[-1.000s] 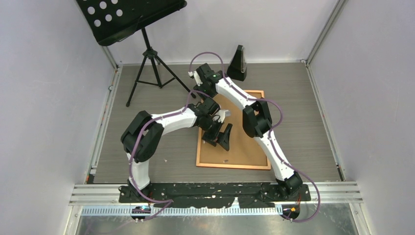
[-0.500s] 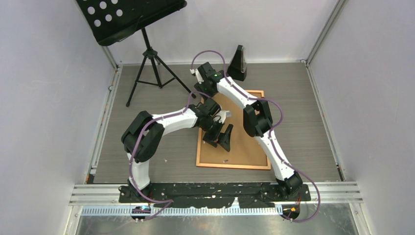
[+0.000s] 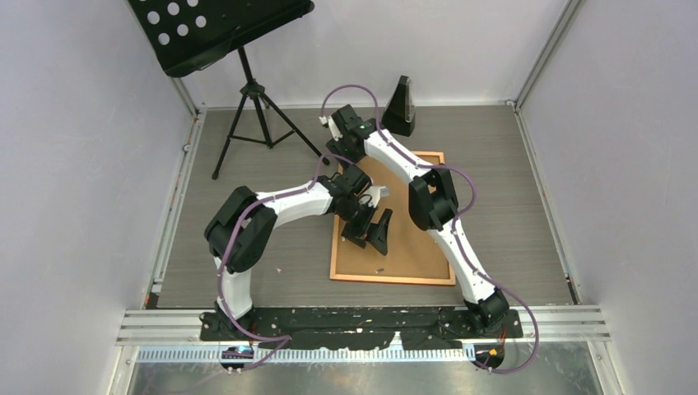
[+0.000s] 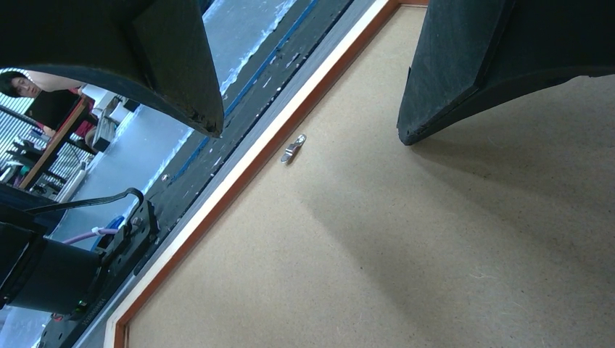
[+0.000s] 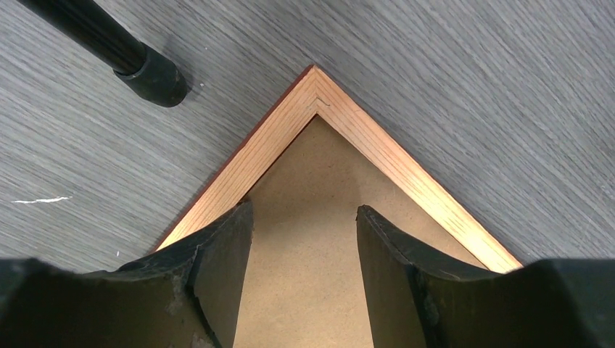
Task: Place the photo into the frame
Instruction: Install the photo frame at the center of the board.
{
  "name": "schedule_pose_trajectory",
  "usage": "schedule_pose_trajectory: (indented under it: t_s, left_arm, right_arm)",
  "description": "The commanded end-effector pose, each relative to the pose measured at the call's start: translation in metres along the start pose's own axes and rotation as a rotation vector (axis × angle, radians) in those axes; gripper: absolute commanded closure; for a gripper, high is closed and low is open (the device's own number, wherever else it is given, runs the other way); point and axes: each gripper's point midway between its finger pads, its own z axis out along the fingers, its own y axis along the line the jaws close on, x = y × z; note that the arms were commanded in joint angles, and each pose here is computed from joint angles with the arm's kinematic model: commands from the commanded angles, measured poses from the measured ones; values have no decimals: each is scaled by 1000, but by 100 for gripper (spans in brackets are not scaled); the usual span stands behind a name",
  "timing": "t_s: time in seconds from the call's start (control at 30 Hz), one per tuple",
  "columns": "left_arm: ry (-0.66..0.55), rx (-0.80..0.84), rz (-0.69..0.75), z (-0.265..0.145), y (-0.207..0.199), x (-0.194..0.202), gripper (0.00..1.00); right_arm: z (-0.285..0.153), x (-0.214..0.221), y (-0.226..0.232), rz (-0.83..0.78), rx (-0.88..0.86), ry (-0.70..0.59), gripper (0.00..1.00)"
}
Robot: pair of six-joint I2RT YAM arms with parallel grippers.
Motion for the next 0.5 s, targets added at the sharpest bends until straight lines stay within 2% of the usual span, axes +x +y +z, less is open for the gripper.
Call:
schedule_pose_trajectory:
  t_s: [0.0,0.47]
  left_arm:
    - [38,1,-15,10,2,10,6]
    - [41,9,-21,11,1,11,6]
  right_arm:
    - [15,2,-22,-9,104,-5,39]
    - [17,-2,-32,-44,152,-19,37]
